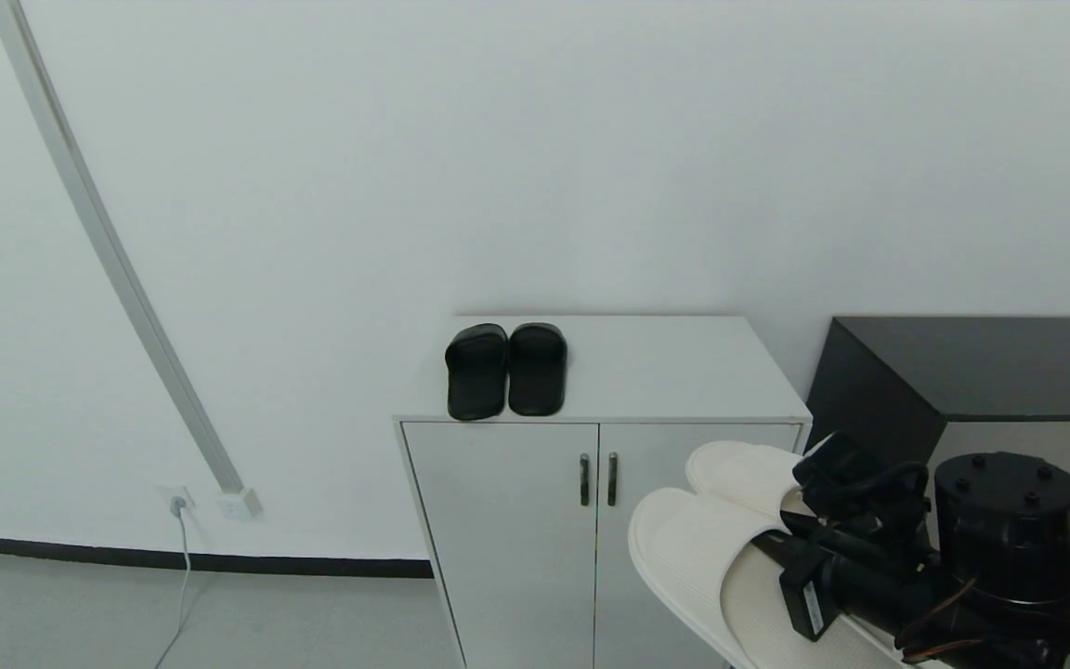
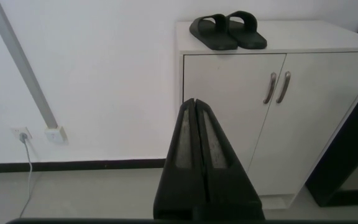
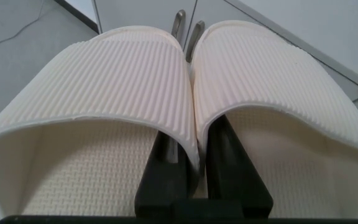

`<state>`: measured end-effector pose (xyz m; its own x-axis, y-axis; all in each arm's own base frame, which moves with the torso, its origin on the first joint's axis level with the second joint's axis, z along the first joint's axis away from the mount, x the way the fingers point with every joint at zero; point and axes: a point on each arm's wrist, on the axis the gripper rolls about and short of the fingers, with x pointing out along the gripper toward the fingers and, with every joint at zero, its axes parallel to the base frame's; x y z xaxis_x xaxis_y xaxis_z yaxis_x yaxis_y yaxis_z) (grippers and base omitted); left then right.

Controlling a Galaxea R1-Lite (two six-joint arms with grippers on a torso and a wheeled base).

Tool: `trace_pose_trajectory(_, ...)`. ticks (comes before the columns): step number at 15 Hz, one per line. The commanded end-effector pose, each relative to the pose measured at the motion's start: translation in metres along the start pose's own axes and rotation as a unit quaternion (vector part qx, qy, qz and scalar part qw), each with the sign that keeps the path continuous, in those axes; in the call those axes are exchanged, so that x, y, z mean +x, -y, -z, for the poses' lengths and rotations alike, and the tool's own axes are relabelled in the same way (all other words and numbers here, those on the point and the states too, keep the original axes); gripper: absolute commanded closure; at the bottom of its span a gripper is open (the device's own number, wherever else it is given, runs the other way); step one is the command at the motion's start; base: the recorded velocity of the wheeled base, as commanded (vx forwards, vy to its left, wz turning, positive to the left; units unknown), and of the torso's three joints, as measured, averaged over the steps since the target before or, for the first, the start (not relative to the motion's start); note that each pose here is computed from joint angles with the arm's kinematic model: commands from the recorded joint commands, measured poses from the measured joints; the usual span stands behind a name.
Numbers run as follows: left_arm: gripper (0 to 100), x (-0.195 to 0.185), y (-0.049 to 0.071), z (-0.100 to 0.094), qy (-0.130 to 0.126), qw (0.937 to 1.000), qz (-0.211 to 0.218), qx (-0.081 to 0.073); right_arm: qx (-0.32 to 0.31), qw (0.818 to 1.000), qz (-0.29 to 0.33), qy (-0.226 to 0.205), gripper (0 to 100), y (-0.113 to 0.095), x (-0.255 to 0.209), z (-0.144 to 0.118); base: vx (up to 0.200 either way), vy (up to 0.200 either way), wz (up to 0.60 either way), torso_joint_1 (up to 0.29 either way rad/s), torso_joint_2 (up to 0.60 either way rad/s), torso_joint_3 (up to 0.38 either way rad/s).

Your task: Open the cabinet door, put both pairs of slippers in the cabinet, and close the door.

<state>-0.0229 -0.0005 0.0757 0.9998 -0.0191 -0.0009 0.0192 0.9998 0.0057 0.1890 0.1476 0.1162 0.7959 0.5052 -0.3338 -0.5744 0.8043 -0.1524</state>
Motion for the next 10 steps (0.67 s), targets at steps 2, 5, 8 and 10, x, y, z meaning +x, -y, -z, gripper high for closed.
trace_pose_trajectory(2, 100, 0.0000, 0.0000, 0.0001, 0.000, 1.0000, 0.000, 0.001, 0.000, 1.000, 0.000, -0.009, 100, 0.0002, 0.0020, 0.0035, 0.000, 0.000, 0.00, -0.159, 0.35, 0.193)
trace_pose_trajectory(5, 100, 0.0000, 0.0000, 0.0001, 0.000, 1.0000, 0.000, 0.002, 0.001, 1.000, 0.002, -0.006, 100, 0.0010, 0.0025, 0.0028, 0.000, 0.000, 0.00, -0.168, 0.38, 0.211)
trace_pose_trajectory(8, 0, 0.0000, 0.0000, 0.0001, 0.000, 1.0000, 0.000, -0.001, 0.000, 1.000, 0.003, -0.004, 100, 0.0010, 0.0020, 0.0033, 0.000, 0.000, 0.00, -0.196, 0.44, 0.246)
trace_pose_trajectory(10, 0, 0.0000, 0.0000, 0.0001, 0.000, 1.0000, -0.001, 0.001, 0.000, 1.000, 0.003, -0.004, 100, 0.0010, 0.0010, 0.0038, 0.000, 0.000, 0.00, -0.234, 0.54, 0.312)
